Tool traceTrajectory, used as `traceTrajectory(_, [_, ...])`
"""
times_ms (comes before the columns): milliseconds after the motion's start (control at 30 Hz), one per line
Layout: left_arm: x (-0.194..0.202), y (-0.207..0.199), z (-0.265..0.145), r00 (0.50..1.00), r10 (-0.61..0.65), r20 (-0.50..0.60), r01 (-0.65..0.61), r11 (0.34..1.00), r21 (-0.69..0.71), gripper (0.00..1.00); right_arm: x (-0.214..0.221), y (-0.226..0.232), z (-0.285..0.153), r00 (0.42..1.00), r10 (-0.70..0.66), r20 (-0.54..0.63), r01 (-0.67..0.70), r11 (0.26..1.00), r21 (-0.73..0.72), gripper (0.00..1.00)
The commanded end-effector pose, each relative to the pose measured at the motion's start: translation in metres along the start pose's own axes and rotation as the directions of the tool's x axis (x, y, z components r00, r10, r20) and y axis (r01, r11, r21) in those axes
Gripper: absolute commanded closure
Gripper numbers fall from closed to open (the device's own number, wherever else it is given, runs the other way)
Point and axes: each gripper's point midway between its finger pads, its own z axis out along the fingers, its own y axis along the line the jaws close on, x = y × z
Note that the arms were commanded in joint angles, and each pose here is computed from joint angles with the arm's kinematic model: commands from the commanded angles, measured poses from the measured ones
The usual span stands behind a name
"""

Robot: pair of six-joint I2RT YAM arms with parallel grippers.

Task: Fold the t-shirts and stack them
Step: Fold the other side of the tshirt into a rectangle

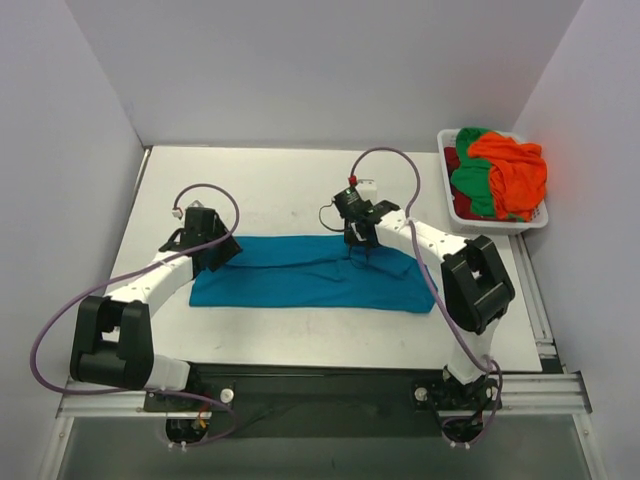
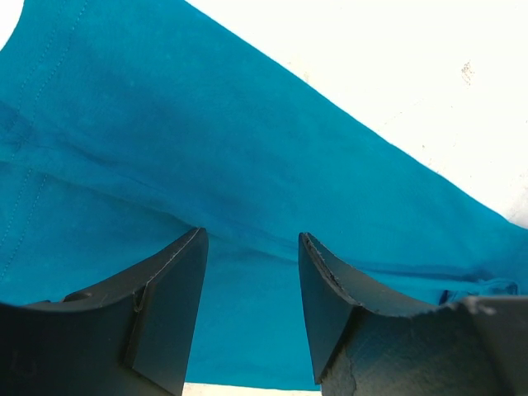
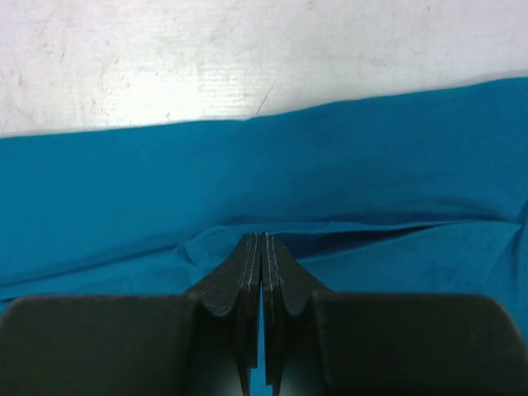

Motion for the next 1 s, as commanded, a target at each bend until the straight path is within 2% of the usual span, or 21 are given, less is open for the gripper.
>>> traceTrajectory(0, [-0.005, -0.004, 0.003, 0.999, -0.019, 0.029, 0.018, 1.000, 0.013, 0.42, 0.004, -0.004, -0.023, 0.999, 0.031, 0.028, -0.032, 0.999, 0.014, 1.00])
traceTrajectory(533, [-0.004, -0.005, 0.007, 0.999, -0.037, 0.028, 0.037, 0.999, 0.017, 0.41, 0.063, 0.020, -0.044, 0.991, 0.118, 0.064, -0.113, 0.990, -0.086, 1.00])
traceTrajectory(967, [-0.001, -0.005, 0.008, 0.999, -0.031, 0.021, 0.030, 0.999, 0.030, 0.41, 0.065, 0.045, -0.042, 0.968, 0.246, 0.050, -0.228, 0.946, -0.229, 0.99])
